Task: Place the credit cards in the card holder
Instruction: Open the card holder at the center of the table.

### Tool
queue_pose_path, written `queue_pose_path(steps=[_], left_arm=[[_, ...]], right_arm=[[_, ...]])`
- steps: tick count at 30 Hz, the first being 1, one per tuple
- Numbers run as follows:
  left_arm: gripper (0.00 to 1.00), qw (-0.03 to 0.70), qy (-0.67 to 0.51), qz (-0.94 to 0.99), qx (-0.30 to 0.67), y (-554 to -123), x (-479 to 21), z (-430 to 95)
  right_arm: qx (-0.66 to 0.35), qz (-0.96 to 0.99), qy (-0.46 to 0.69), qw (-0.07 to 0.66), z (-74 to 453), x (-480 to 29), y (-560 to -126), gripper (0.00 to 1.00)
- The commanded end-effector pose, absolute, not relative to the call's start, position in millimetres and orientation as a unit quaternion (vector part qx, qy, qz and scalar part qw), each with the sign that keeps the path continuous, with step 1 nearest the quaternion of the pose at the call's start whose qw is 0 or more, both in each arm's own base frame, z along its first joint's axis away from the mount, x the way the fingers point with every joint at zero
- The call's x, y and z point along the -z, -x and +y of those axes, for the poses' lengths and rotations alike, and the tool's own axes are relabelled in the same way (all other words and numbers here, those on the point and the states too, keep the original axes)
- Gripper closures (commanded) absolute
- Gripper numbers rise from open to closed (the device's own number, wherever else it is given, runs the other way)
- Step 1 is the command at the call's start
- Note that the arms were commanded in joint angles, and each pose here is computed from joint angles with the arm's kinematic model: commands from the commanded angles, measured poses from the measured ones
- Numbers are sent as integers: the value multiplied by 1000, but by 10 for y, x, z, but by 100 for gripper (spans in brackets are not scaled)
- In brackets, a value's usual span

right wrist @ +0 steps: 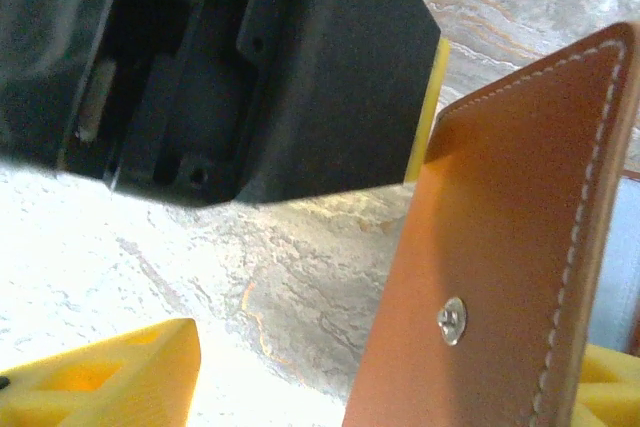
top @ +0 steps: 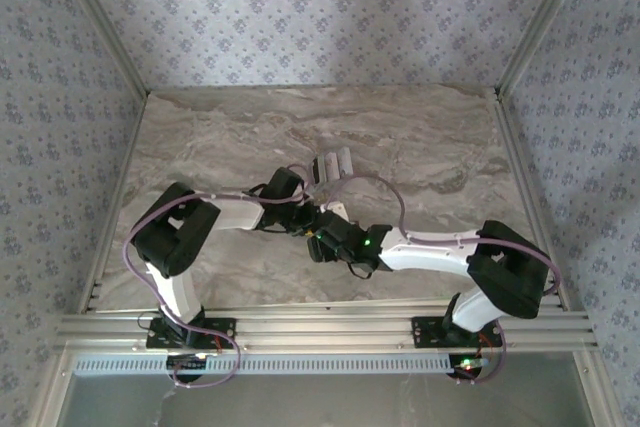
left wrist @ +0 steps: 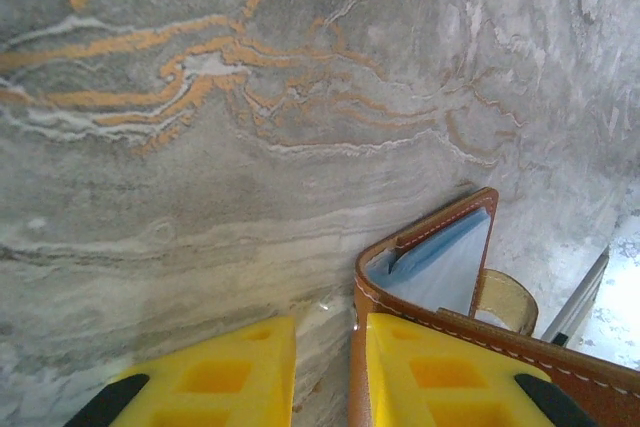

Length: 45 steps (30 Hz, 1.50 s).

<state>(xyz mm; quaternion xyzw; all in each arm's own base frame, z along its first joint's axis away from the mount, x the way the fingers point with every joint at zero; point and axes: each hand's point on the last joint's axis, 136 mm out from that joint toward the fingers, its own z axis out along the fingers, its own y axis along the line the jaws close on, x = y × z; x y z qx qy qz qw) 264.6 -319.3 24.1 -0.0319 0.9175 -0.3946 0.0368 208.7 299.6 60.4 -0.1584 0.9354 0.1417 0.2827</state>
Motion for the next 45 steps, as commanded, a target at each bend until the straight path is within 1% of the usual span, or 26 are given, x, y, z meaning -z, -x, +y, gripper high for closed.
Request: queue_pose_path(steps=[1, 4, 6, 8, 11, 12, 15, 16, 20, 24, 25, 28, 30, 32, 40, 42, 45], left_arm=[[75, 70, 25, 920, 386, -2797, -50, -3267], [76, 68, 31, 921, 381, -2771, -9, -3215], [76, 66, 35, 923, 378, -2755, 20, -3175], [76, 65, 39, 922, 379, -2745, 29, -3148], [77, 64, 46, 918, 390, -2754, -36, -3112], [77, 66, 49, 916, 393, -2765, -78, -3087], [78, 78, 69, 913, 394, -2817, -226, -2879], [77, 83, 74, 913, 392, -2829, -277, -2807], [77, 103, 90, 916, 376, -2842, -456, -2503], [77, 120, 93, 917, 369, -2839, -629, -2330], [77, 123, 94, 916, 369, -2840, -663, -2298], [78, 125, 85, 916, 370, -2837, -745, -2293], [77, 120, 77, 914, 379, -2823, -777, -2330], [78, 117, 74, 914, 380, -2818, -774, -2338], [78, 103, 68, 915, 385, -2790, -704, -2372], [78, 104, 67, 915, 385, -2788, -709, -2377], [78, 102, 65, 915, 386, -2794, -702, -2385]], right_arm=[[-100, 937, 160, 295, 2875, -617, -2096, 31], [-91, 934, 153, 310, 2811, -679, -2127, 36], [-76, 932, 152, 321, 2776, -728, -2148, 42], [-55, 929, 156, 330, 2750, -763, -2169, 53], [-13, 927, 167, 335, 2745, -755, -2193, 78], [2, 925, 171, 339, 2756, -760, -2205, 84], [52, 916, 195, 346, 2819, -731, -2180, 99], [67, 913, 203, 348, 2835, -718, -2172, 100], [121, 901, 236, 343, 2987, -593, -2152, 100], [159, 888, 271, 336, 3215, -491, -2100, 99], [161, 886, 280, 332, 3273, -437, -2070, 94], [142, 893, 293, 312, 3386, -286, -2010, 86], [109, 903, 288, 300, 3444, -218, -1971, 80], [71, 911, 292, 283, 3483, -177, -1940, 71], [-73, 938, 255, 224, 3441, -40, -1880, 43], [-103, 940, 245, 213, 3445, -26, -1884, 38], [-141, 941, 236, 197, 3459, 6, -1876, 34]])
